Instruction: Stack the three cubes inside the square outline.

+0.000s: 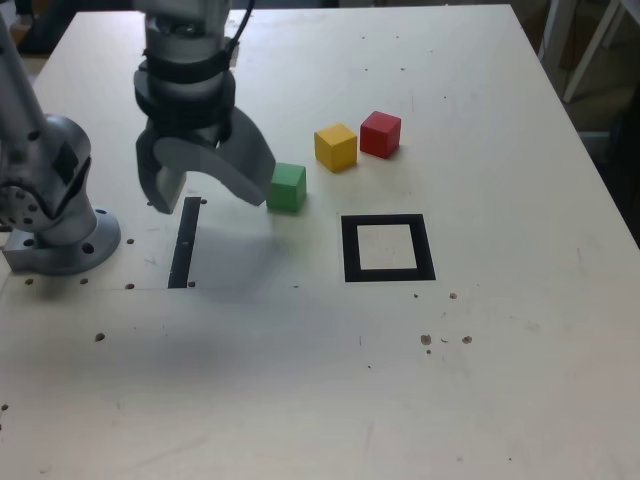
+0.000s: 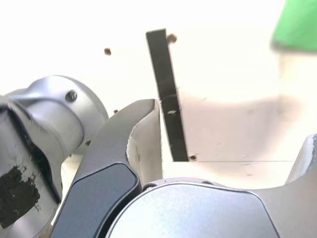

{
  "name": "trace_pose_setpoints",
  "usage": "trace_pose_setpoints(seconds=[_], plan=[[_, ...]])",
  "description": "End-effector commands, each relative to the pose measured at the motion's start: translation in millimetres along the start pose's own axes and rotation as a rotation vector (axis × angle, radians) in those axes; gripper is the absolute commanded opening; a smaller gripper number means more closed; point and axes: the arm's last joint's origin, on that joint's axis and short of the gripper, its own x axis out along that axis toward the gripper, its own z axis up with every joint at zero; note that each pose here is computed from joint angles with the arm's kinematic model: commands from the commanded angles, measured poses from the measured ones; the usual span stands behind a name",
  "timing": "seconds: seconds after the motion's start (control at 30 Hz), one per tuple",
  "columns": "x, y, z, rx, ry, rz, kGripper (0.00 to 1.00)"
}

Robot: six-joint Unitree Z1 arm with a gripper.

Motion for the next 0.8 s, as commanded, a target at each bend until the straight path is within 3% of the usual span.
trace_pose_setpoints(seconds=[0.0,0.13,0.4,0.77], plan=[[-6.3,5.4,5.5,0.016,-0.002,0.024,0.99],[-18.1,19.0,15.3,0.053,0.002,0.062,0.99],[-40.7,55.4,46.7,0.146,0.006,0.107,0.99],[-52.8,113.1,92.9,0.229,-0.015,0.126,0.99]])
